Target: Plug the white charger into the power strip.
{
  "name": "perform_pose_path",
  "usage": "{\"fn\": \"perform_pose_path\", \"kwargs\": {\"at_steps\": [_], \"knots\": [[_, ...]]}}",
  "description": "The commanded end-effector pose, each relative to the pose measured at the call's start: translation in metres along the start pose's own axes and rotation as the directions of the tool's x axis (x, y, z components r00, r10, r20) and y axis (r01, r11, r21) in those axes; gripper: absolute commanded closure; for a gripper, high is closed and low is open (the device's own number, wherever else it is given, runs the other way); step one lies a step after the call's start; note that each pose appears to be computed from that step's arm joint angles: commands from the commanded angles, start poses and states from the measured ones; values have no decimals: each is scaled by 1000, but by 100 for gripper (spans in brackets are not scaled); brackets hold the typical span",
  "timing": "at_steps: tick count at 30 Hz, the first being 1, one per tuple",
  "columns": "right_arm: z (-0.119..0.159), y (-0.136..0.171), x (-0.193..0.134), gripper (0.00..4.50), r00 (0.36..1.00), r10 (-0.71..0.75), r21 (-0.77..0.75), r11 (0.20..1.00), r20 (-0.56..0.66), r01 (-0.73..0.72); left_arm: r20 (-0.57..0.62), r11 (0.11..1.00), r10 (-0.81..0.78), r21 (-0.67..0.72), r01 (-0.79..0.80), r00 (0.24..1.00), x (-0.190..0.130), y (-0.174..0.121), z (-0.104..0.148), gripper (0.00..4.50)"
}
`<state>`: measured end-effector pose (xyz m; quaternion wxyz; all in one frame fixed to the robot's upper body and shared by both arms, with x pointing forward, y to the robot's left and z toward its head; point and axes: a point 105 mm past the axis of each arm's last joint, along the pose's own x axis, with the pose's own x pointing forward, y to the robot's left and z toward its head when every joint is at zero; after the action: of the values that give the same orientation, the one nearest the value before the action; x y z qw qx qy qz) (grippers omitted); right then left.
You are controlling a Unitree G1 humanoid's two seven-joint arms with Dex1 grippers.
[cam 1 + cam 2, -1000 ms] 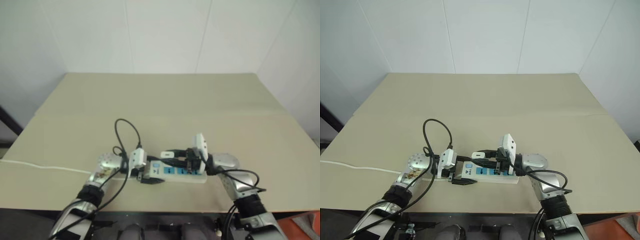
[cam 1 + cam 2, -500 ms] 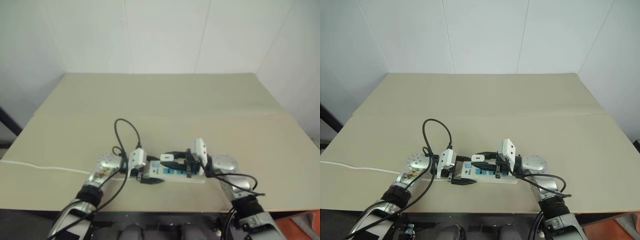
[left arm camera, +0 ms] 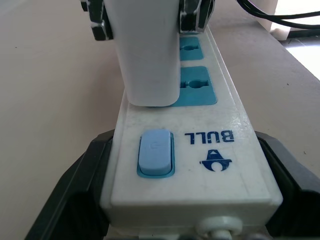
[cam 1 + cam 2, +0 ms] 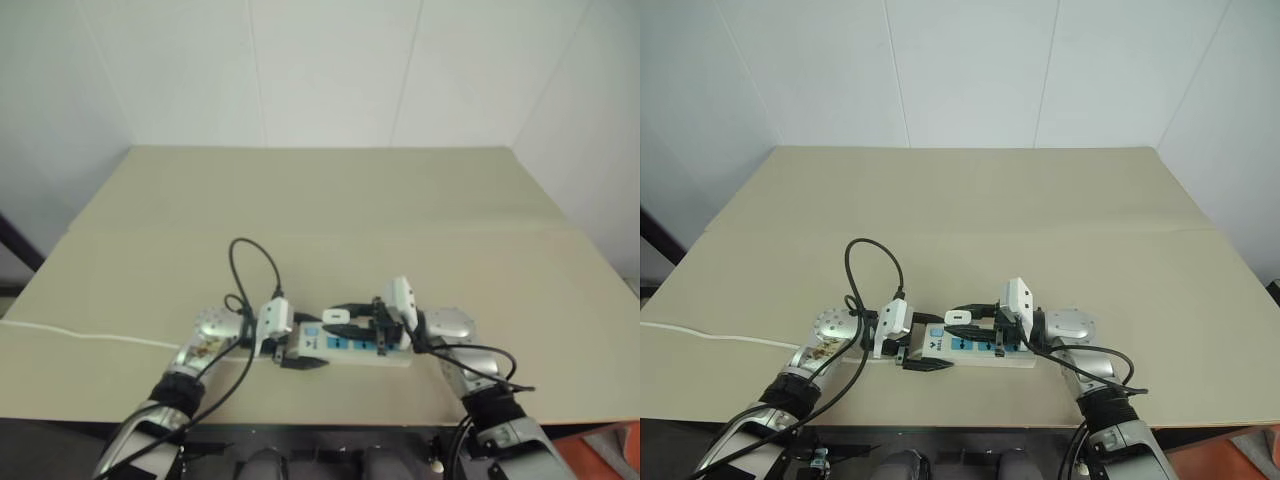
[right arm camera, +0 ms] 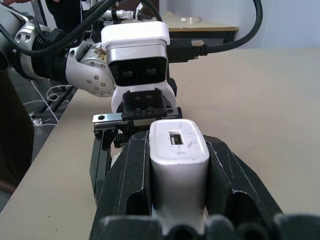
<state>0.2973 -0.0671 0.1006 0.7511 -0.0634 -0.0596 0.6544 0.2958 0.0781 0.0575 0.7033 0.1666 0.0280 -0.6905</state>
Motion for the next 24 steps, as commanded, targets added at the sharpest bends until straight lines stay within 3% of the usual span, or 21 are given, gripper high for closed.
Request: {"fn": "perform_pose_path", "kwargs": {"at_steps": [1, 13, 24], "knots": [[-40, -1, -39, 338, 983, -73, 101, 991, -171, 91, -118, 997, -20, -76, 12, 993, -16, -14, -29, 116], [-54, 3, -53, 338, 966, -49, 113, 990, -252, 80, -125, 997, -9, -82, -1, 992, -19, -17, -32, 116], [-51, 5, -35, 338, 968, 17, 129, 991, -252, 17, -124, 997, -7, -81, -3, 992, -18, -15, -32, 116]]}}
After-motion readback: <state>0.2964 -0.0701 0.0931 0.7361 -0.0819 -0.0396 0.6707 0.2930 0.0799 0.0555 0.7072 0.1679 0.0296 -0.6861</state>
